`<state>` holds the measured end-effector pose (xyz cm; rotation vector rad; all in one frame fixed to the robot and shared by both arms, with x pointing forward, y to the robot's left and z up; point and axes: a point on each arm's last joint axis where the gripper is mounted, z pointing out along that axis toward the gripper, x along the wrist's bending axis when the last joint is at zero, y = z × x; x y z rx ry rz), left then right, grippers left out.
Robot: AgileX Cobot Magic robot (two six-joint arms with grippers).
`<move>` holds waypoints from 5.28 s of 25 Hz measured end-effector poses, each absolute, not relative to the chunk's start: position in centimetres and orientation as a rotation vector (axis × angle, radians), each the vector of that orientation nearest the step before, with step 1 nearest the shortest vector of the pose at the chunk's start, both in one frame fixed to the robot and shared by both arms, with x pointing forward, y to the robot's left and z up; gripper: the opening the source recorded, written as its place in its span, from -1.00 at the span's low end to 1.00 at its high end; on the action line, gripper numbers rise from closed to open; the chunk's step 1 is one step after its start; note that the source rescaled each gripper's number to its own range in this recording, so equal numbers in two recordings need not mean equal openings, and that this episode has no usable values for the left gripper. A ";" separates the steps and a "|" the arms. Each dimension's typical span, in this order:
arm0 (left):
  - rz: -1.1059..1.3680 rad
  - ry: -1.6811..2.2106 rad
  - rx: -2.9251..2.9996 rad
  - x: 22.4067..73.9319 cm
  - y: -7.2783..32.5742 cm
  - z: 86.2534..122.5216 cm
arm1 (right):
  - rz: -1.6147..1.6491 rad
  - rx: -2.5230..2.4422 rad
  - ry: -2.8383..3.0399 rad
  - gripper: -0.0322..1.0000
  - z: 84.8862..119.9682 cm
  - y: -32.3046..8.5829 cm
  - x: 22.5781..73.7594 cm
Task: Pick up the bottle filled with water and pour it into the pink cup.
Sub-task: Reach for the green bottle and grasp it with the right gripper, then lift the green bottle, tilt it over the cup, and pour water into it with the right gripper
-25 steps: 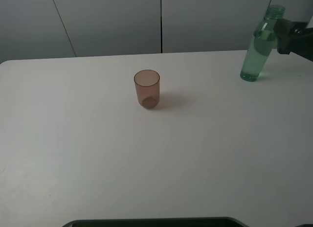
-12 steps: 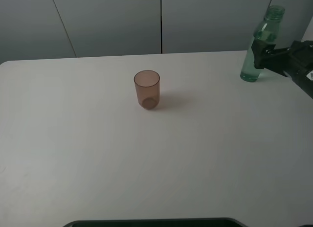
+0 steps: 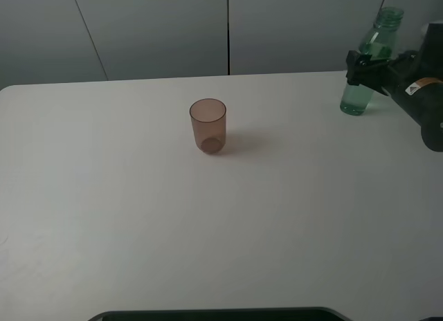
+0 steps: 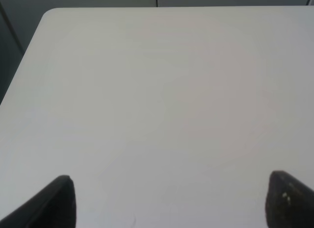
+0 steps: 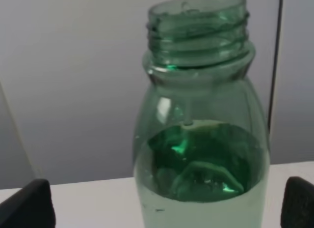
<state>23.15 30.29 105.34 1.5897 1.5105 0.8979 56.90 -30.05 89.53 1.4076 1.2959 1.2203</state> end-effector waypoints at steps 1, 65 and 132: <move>0.898 1.511 1.590 23.1 30.3 105.3 | 1.202 1.426 1.291 1.00 89.3 -30.2 57.2; 0.898 1.511 1.590 23.1 30.3 105.3 | 1.095 1.318 1.461 -0.94 95.2 -27.4 61.1; 0.900 1.508 1.590 23.1 30.3 105.3 | 0.441 0.142 1.964 -0.94 93.3 -15.5 58.0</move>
